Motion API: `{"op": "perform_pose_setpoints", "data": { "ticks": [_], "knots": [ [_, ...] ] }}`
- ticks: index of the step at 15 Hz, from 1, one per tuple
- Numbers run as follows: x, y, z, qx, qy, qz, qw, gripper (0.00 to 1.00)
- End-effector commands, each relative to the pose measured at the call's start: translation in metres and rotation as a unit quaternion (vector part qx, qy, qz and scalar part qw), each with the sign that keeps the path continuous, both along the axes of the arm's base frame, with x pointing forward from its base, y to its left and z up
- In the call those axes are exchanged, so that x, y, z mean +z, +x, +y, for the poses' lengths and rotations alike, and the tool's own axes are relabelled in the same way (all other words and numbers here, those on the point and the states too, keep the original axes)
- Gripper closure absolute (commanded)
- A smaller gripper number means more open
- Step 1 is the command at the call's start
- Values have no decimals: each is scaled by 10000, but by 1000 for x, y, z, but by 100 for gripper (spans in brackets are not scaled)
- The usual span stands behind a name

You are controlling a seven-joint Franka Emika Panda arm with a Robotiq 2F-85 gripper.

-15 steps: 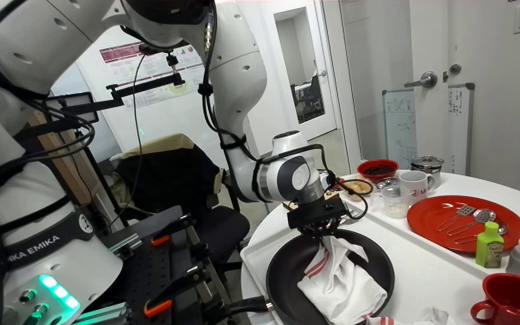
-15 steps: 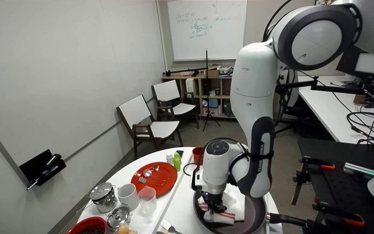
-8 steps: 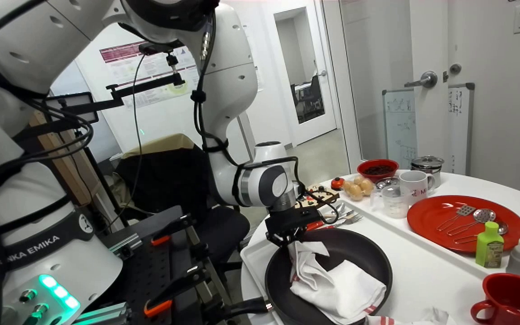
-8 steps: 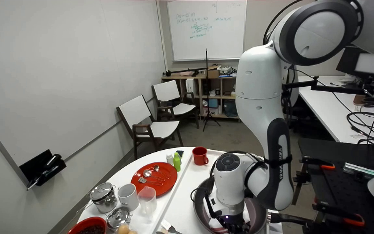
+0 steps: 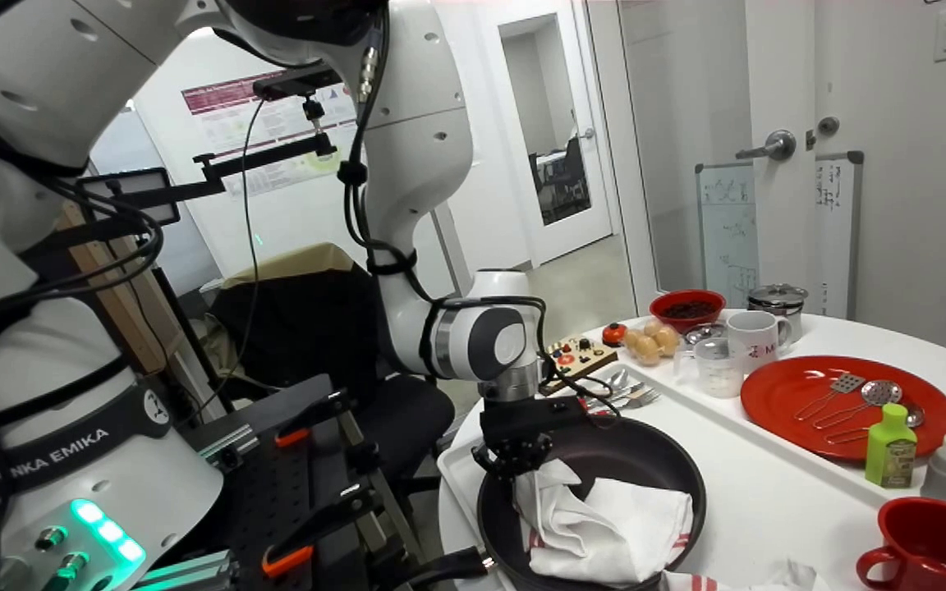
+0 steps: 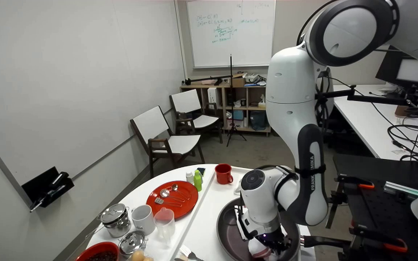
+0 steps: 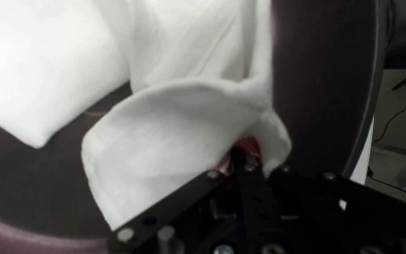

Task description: Use the red and white towel to wipe the pan

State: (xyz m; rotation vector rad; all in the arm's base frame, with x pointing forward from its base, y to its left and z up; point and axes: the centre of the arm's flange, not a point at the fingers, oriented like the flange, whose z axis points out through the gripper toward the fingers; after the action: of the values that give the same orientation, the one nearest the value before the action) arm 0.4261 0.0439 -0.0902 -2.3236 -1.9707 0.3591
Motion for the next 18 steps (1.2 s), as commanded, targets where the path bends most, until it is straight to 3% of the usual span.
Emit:
{"op": "perform_pose_setpoints", "data": {
  "ticks": [1, 4, 8, 14, 18],
  "knots": [
    [5, 24, -46, -554, -334, -105, 9979, 99],
    [14, 51, -80, -1212, -347, -425, 9911, 99],
    [27, 75, -97, -1721, -122, -778, 9819, 99],
    [50, 106, -74, -2203, 368, -1144, 9680, 99],
    [86, 111, -64, -2423, 617, -1530, 9561, 99]
  ]
}}
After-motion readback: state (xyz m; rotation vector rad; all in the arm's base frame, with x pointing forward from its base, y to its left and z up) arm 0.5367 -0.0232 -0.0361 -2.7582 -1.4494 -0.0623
